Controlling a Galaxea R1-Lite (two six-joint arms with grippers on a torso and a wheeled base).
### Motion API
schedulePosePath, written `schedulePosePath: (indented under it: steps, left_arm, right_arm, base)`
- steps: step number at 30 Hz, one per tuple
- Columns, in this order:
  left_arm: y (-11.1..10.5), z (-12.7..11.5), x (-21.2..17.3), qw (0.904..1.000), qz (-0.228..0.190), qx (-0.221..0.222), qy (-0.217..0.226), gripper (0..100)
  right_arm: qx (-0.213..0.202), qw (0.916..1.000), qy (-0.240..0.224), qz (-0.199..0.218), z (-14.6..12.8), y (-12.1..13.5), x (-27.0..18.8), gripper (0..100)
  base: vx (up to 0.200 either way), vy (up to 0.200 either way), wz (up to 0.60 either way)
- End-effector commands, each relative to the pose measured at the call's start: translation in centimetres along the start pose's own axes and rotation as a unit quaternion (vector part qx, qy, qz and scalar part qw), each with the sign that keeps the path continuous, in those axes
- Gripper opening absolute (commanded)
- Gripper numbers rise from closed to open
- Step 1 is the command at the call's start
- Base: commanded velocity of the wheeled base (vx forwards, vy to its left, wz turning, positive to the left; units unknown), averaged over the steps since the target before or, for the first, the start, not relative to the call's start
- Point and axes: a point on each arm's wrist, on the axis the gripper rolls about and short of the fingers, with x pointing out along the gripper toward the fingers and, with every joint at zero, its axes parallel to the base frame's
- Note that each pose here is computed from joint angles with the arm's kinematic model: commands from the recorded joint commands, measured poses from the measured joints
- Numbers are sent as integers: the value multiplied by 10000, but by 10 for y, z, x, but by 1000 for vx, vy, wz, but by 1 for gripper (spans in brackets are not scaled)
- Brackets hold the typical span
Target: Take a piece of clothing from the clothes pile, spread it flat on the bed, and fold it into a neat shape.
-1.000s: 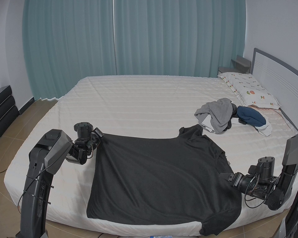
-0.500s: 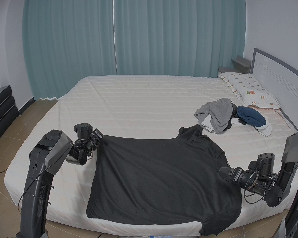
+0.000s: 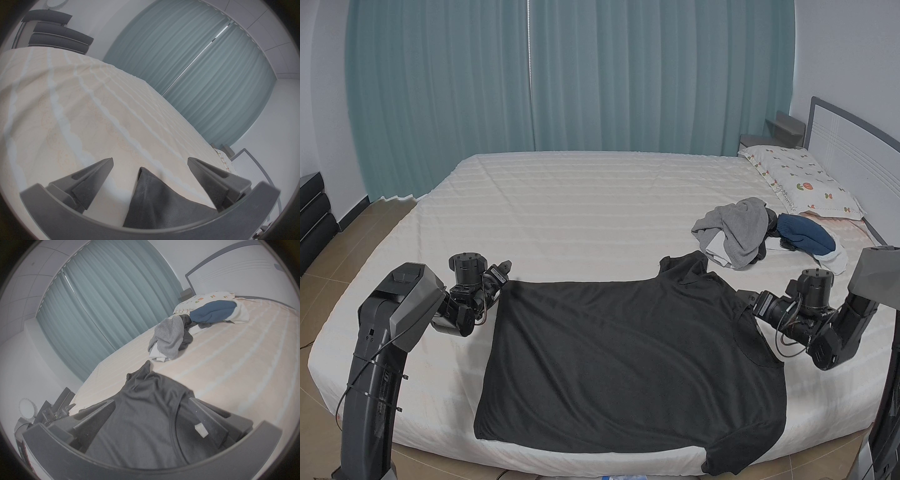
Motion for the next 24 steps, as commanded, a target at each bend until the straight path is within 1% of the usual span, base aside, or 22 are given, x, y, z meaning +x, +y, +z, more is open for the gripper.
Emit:
schedulePosePath:
  steps: [1, 4, 5, 9, 11, 13, 17, 24]
  left_arm:
    - [6, -1, -8, 9998, 110, -67, 152, 100]
    - [5, -1, -8, 9998, 94, -75, 168, 100]
    - [5, -1, -8, 9998, 94, -75, 168, 100]
    - [6, -2, -9, 9997, 110, -74, 195, 100]
    - [7, -2, -9, 9997, 121, -73, 195, 100]
    - [7, -3, -9, 9997, 116, -70, 211, 100]
    - [6, -4, -9, 9997, 122, -67, 216, 100]
    - [7, -4, -9, 9997, 127, -59, 222, 100]
  right_arm:
    - [-69, 9985, 330, -424, -2, -28, 70, 100]
    - [-261, 9979, 375, -462, -6, -34, 95, 100]
    - [-261, 9979, 375, -462, -6, -34, 95, 100]
    - [-341, 9982, 325, -367, -9, -34, 125, 100]
    - [-345, 9985, 267, -330, -4, -31, 134, 100]
    - [-329, 9987, 236, -306, 2, -27, 140, 100]
    - [-343, 9989, 197, -268, 5, -25, 148, 100]
    - [-344, 9988, 227, -276, 2, -27, 153, 100]
  base:
    - [0, 0, 0]
    - [0, 0, 0]
    - [0, 0, 0]
    - [0, 0, 0]
    - [0, 0, 0]
    - [0, 0, 0]
    - [0, 0, 0]
    - [0, 0, 0]
